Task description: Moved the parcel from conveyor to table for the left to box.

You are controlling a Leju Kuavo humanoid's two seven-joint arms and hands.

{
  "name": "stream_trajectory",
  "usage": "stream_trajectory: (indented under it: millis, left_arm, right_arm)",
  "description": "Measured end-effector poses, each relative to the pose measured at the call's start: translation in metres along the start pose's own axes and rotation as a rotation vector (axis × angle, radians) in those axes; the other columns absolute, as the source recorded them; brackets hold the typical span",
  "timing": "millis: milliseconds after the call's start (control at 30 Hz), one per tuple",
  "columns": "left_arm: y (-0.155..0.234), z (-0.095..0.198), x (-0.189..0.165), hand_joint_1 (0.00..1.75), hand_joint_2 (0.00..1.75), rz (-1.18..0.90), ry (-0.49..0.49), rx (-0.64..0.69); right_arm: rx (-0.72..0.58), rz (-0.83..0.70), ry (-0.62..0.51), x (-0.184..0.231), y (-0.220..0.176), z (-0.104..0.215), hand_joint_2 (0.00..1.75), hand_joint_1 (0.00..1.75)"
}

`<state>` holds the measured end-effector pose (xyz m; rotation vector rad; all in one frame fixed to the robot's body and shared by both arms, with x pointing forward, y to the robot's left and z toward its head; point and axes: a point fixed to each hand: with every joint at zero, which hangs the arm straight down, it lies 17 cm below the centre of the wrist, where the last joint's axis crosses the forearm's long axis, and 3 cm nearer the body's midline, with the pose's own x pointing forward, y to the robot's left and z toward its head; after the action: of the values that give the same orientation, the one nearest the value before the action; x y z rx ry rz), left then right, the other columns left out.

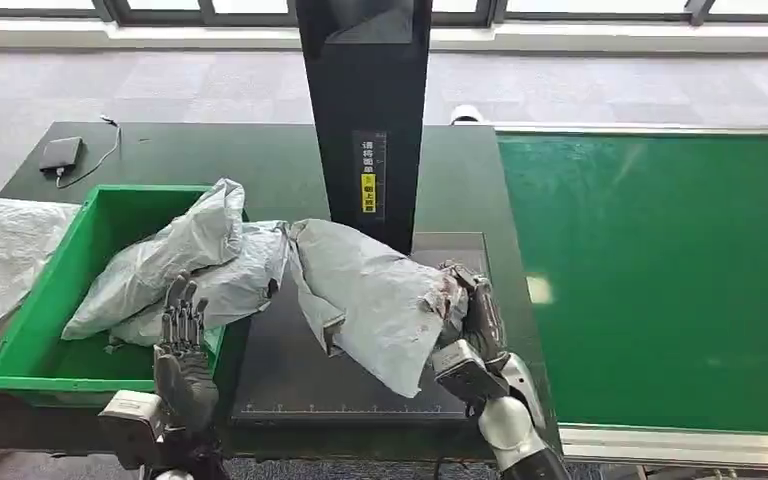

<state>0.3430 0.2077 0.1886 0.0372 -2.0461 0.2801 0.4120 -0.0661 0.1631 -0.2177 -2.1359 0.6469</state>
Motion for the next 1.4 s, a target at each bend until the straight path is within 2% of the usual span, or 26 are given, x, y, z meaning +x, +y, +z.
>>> stream_trajectory:
  millis: [167, 267, 433, 467, 500, 533, 567, 733, 900, 1033, 1067, 1200, 1400]
  left_arm:
    - [-0.010, 0.002, -0.006, 0.00, 0.00, 0.008, 0.013, -0.049]
    - [-0.016, 0.005, -0.008, 0.00, 0.00, 0.010, 0.021, -0.083]
    - [-0.018, 0.006, -0.010, 0.00, 0.00, 0.017, 0.030, -0.095]
    - [-0.020, 0.006, -0.011, 0.00, 0.00, 0.018, 0.032, -0.104]
    - [-0.023, 0.007, -0.011, 0.00, 0.00, 0.019, 0.035, -0.116]
    - [-0.026, 0.008, -0.012, 0.00, 0.00, 0.020, 0.039, -0.132]
    - [-0.029, 0.009, -0.013, 0.00, 0.00, 0.024, 0.044, -0.149]
    - [-0.038, 0.011, -0.022, 0.00, 0.00, 0.027, 0.066, -0.190]
    - [-0.041, 0.012, -0.027, 0.00, 0.00, 0.025, 0.081, -0.201]
    - [-0.042, 0.011, -0.033, 0.00, 0.00, 0.020, 0.103, -0.200]
    - [-0.041, 0.010, -0.034, 0.00, 0.00, 0.014, 0.107, -0.195]
    - [-0.039, 0.008, -0.037, 0.00, 0.00, -0.002, 0.116, -0.179]
    - [-0.035, 0.006, -0.042, 0.00, 0.00, -0.006, 0.131, -0.151]
  right_arm:
    - [0.049, 0.063, 0.093, -0.023, 0.021, 0.017, 1.75, 1.75]
    - [0.039, 0.173, 0.140, -0.040, 0.020, 0.024, 1.75, 1.75]
    - [0.045, 0.220, 0.189, -0.056, 0.021, 0.033, 1.75, 1.75]
    - [0.039, 0.251, 0.204, -0.060, 0.018, 0.035, 1.75, 1.55]
    - [0.032, 0.279, 0.219, -0.064, 0.016, 0.036, 1.75, 0.99]
    - [0.022, 0.295, 0.238, -0.068, 0.012, 0.038, 1.75, 0.30]
    - [0.011, 0.302, 0.265, -0.075, 0.007, 0.043, 1.75, 0.00]
    - [-0.040, 0.290, 0.376, -0.102, -0.022, 0.070, 1.75, 0.00]
    - [-0.084, 0.281, 0.429, -0.112, -0.039, 0.083, 1.75, 0.00]
    - [-0.138, 0.207, 0.480, -0.116, -0.053, 0.096, 1.75, 0.00]
    - [-0.150, 0.196, 0.488, -0.117, -0.057, 0.099, 0.00, 0.00]
    - [-0.182, 0.144, 0.500, -0.116, -0.063, 0.106, 0.00, 0.00]
    - [-0.167, -0.045, 0.470, -0.110, -0.053, 0.105, 0.00, 0.00]
